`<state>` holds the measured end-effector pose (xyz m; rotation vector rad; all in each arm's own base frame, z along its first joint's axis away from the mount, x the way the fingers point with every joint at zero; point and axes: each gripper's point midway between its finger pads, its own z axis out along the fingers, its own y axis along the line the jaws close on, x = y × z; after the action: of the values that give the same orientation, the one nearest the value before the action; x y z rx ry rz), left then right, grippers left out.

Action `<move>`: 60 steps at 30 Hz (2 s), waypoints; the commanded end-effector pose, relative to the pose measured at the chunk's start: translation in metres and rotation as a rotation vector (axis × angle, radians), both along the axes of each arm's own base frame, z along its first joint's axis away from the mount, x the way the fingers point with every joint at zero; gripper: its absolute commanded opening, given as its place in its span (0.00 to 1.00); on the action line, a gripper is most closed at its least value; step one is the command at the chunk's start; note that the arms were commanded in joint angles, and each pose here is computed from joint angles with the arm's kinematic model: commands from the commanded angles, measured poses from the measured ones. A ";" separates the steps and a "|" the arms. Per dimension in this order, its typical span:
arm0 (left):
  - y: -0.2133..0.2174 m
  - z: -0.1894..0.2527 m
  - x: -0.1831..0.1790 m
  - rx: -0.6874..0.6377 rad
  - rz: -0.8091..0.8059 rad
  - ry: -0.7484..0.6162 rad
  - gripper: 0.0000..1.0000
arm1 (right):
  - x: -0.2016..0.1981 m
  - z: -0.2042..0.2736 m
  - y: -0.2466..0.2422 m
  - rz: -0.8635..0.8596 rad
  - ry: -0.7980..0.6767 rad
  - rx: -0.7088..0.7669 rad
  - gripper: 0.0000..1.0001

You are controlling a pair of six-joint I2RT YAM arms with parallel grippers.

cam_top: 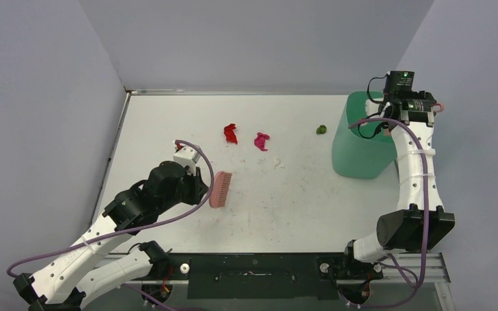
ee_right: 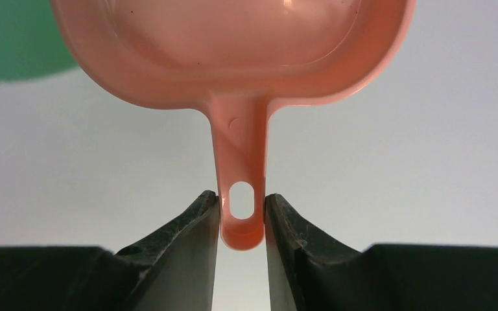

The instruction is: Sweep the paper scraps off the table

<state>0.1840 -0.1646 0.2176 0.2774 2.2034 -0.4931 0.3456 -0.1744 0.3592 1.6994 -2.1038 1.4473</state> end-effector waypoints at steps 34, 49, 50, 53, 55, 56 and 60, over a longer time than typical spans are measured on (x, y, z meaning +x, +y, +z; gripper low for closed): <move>-0.238 0.103 0.233 -0.791 -0.022 -0.156 0.00 | -0.035 0.058 0.166 0.093 -0.688 1.325 0.05; -0.386 -0.037 0.356 -0.947 0.041 0.049 0.00 | -0.030 0.001 0.187 0.003 -0.567 1.459 0.05; -0.388 -0.043 0.360 -0.963 0.067 0.052 0.00 | -0.027 -0.002 0.187 -0.006 -0.562 1.458 0.05; -0.391 -0.073 0.360 -0.993 0.123 0.116 0.00 | -0.020 -0.008 0.186 -0.023 -0.550 1.452 0.05; -0.391 -0.085 0.357 -0.982 0.136 0.146 0.00 | -0.017 -0.012 0.187 -0.026 -0.538 1.446 0.05; -0.392 -0.091 0.353 -0.971 0.138 0.168 0.00 | -0.017 -0.015 0.187 -0.024 -0.531 1.441 0.05; -0.388 -0.107 0.337 -0.908 0.153 0.254 0.00 | -0.015 -0.023 0.187 -0.018 -0.516 1.425 0.05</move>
<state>0.5311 -0.5555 0.0727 -0.4425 1.9666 -1.3902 0.3231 0.0091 0.3282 1.4061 -3.8593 0.0958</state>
